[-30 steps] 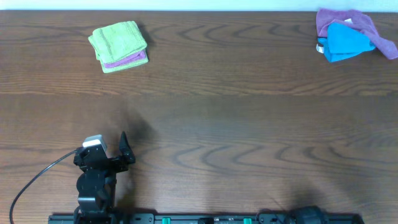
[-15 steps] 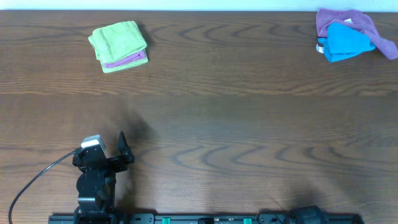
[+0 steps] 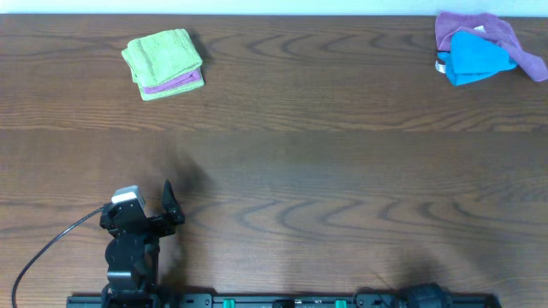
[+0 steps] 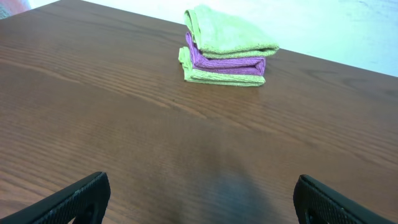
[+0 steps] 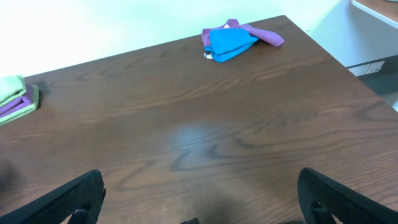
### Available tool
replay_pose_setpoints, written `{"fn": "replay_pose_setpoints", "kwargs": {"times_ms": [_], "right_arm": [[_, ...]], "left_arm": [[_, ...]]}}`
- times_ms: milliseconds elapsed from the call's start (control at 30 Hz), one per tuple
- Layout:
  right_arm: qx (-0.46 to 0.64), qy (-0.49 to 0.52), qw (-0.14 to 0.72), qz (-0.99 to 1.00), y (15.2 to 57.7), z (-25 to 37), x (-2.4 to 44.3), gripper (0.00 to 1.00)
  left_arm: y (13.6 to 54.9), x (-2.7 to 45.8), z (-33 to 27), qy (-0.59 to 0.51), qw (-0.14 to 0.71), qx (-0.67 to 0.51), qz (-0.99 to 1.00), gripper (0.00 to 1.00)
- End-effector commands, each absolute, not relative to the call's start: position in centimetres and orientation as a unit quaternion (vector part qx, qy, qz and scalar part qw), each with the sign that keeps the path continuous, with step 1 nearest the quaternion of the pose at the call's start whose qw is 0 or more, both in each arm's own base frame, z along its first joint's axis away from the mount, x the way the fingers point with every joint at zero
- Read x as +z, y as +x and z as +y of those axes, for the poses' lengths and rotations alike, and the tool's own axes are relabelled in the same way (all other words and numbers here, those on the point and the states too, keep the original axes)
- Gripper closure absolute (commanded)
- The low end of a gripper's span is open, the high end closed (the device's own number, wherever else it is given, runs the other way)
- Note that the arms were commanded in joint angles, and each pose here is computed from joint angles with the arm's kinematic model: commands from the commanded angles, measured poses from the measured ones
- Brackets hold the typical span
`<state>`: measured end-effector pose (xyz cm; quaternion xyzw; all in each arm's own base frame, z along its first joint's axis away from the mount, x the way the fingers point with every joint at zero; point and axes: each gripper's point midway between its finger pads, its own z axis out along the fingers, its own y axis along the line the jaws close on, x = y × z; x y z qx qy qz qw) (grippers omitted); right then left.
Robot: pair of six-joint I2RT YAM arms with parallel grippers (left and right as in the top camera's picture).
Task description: Fold the cloth
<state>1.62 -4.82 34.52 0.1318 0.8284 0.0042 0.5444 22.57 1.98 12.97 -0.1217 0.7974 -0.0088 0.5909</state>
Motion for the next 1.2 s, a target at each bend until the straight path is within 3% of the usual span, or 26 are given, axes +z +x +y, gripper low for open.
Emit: {"fn": "replay_pose_setpoints", "kwargs": {"times_ms": [0,533,800,967,1167], "right_arm": [[-0.001,0.124,0.543,0.831,1.8,-5.0,34.6,0.01],[-0.003,0.131,0.553,0.822,2.1,-5.2,35.1,0.01],[-0.034,0.029,0.623,0.781,9.8,-2.2,37.8,0.01],[-0.018,-0.023,0.617,0.786,15.6,0.0,34.3,0.01],[-0.006,-0.023,0.584,0.811,20.5,0.2,27.0,0.01]], "left_arm": [[22.5,12.1,2.4,-0.122,0.585,0.007,0.801,0.05],[22.5,12.1,2.4,-0.122,0.585,0.007,0.801,0.05],[22.5,12.1,2.4,-0.122,0.585,0.007,0.801,0.05],[22.5,12.1,2.4,-0.122,0.585,0.007,0.801,0.05],[22.5,12.1,2.4,-0.122,0.585,0.007,0.801,0.05]]}}
